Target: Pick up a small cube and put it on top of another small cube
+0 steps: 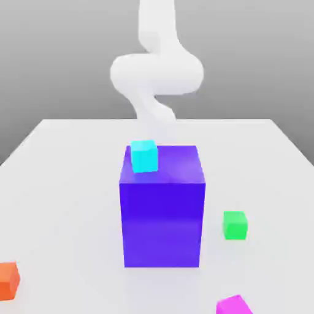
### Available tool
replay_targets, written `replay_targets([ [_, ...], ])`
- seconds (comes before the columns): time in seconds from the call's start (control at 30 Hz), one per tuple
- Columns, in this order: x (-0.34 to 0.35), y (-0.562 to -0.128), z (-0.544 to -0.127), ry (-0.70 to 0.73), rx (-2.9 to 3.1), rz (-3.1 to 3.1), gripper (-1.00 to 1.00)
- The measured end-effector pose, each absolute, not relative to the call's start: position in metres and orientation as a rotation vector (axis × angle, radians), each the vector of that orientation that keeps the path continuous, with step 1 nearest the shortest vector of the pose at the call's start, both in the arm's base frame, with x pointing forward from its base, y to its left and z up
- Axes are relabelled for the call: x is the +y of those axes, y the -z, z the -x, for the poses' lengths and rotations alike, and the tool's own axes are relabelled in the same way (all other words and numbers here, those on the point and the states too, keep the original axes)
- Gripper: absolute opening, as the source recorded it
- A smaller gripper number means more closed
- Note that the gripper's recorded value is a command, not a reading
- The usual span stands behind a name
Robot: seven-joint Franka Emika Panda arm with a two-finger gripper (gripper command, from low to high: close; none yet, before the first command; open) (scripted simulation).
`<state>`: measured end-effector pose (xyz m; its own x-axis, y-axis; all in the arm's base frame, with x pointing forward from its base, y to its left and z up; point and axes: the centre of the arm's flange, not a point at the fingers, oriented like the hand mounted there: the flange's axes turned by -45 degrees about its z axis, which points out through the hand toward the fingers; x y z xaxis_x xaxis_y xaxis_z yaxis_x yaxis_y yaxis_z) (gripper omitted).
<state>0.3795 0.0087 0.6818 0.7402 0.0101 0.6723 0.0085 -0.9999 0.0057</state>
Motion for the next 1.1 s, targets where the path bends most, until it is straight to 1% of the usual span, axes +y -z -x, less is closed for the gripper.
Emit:
replay_targets([
  [0.13,0.025,-0.628,-0.429,-0.975,0.081,-2.972,0.00],
  [0.27,0.041,-0.570,-0.468,-0.824,0.148,-3.007,0.00],
  [0.4,0.059,-0.506,-0.499,-0.674,0.218,-3.036,0.00],
  [0.53,0.078,-0.438,-0.520,-0.522,0.290,-3.059,0.00],
  [0.77,0.111,-0.313,-0.533,-0.256,0.423,-3.085,0.00],
  [0.97,0.135,-0.204,-0.520,-0.032,0.524,-3.095,0.00],
  [1.1,0.138,-0.144,-0.517,-0.002,0.537,-3.096,0.00],
])
